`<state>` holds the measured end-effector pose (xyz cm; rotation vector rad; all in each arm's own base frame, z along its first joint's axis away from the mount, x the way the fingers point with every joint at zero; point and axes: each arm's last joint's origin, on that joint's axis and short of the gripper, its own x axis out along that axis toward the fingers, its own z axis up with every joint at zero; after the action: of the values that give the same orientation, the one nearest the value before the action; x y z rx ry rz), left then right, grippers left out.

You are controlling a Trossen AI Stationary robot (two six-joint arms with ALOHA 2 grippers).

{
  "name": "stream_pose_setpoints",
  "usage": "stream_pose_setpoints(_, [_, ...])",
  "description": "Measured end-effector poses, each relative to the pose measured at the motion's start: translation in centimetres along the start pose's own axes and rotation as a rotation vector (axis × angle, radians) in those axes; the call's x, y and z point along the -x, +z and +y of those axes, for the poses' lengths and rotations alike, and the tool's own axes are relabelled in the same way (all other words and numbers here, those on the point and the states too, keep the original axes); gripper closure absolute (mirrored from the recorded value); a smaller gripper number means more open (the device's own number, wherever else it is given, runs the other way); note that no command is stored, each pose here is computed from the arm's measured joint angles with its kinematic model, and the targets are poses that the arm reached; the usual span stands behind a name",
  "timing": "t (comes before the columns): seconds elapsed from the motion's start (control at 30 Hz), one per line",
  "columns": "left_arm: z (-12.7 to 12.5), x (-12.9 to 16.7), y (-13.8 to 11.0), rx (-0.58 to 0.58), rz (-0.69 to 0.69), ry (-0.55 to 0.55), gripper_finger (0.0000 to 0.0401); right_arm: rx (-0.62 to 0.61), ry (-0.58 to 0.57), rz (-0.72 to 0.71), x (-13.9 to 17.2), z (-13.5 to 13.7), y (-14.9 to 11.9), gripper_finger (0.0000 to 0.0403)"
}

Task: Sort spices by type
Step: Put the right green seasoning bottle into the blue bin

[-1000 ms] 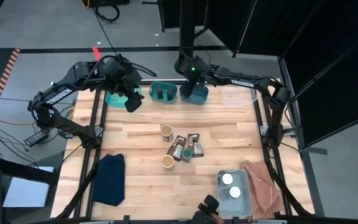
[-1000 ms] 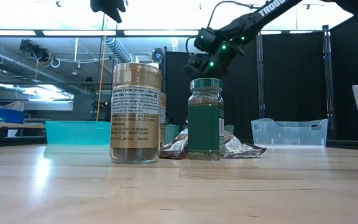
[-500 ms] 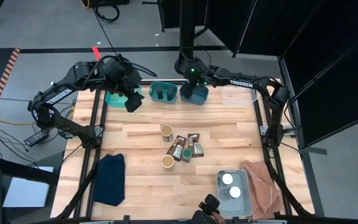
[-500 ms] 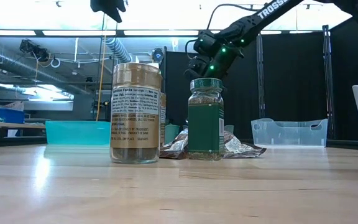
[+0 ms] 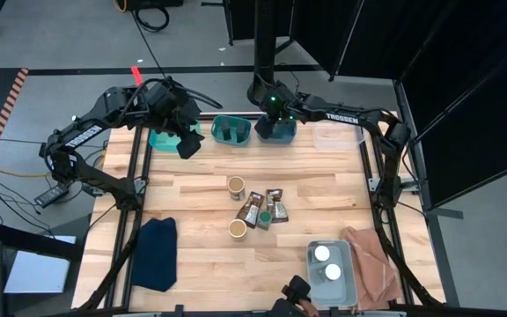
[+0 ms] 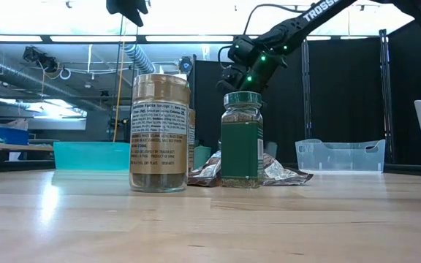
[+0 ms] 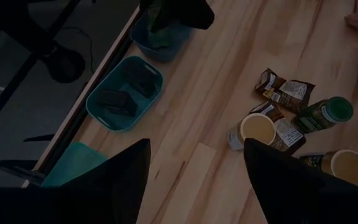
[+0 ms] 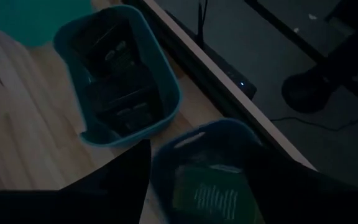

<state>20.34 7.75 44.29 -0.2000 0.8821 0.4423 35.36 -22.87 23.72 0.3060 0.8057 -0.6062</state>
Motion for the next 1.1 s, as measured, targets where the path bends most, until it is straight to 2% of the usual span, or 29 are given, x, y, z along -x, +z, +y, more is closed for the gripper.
stream_pose_setpoints(0.4, [0.0, 0.0, 0.0, 0.0, 0.001, 0.001, 0.0137, 0.021, 0.005, -0.036, 1.5, 0.2, 0.6, 0.0154])
stream_pose_setpoints(0.53, [0.0, 0.0, 0.0, 0.0, 0.001, 0.001, 0.0137, 0.094, 0.001, 0.059, 1.8, 0.1, -0.3, 0.0154])
stream_pose_setpoints(0.63, [0.0, 0.0, 0.0, 0.0, 0.001, 0.002, 0.0137, 0.106, 0.004, 0.155, 1.3, 0.1, -1.3, 0.0154])
stream_pose_setpoints(0.73, [0.0, 0.0, 0.0, -0.001, 0.001, 0.001, 0.0137, 0.09, -0.006, 0.242, 0.4, -0.2, -2.3, 0.015])
stream_pose_setpoints(1.1, [0.0, 0.0, 0.0, -0.004, 0.001, 0.001, 0.0137, -0.053, -0.087, 0.306, 0.4, -2.0, -2.8, 0.0128])
